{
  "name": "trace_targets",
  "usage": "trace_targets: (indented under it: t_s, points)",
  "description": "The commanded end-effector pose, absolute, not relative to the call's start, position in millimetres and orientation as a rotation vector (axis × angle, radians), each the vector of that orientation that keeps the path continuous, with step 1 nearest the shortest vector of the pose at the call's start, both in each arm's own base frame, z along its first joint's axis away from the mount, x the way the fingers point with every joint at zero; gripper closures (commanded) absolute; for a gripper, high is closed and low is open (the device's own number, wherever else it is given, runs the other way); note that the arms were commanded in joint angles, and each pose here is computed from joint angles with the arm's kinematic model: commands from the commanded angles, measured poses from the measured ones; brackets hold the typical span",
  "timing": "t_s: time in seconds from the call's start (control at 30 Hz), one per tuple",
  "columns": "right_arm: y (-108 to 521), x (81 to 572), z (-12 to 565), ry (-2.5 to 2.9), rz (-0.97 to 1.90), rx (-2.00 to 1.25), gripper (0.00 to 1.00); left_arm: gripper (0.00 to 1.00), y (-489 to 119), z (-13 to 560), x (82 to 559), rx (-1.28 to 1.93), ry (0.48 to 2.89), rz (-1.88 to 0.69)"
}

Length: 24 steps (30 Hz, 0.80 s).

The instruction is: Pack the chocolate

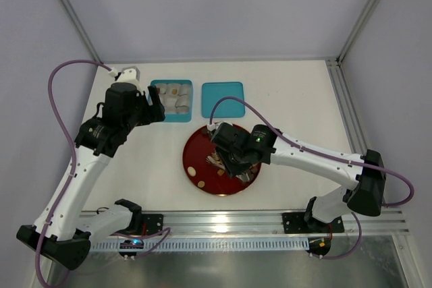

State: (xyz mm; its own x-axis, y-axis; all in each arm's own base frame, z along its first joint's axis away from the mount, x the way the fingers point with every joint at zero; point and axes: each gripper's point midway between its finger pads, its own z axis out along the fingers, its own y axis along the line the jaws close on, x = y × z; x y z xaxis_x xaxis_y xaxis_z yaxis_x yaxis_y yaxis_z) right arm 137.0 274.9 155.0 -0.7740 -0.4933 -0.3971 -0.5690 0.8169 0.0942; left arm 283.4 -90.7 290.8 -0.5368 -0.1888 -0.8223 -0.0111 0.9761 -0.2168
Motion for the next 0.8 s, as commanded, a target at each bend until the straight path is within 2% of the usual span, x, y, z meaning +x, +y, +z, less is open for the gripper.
trace_targets:
  t_s: [0.0, 0.43, 0.77]
  points:
    - [280.9, 146.7, 172.2, 2.592, 0.322, -0.766, 0.69, 0.19, -87.7, 301.4, 285.6, -0.153, 2.080, -0.227]
    - [289.3, 167.5, 195.0, 2.533, 0.351, -0.720, 0.69, 0.19, -86.5, 304.4, 285.3, -0.152, 2.073, -0.222]
    - [312.3, 228.5, 233.9, 2.417, 0.387, -0.645, 0.69, 0.19, -86.2, 308.1, 286.3, -0.142, 2.069, -0.216]
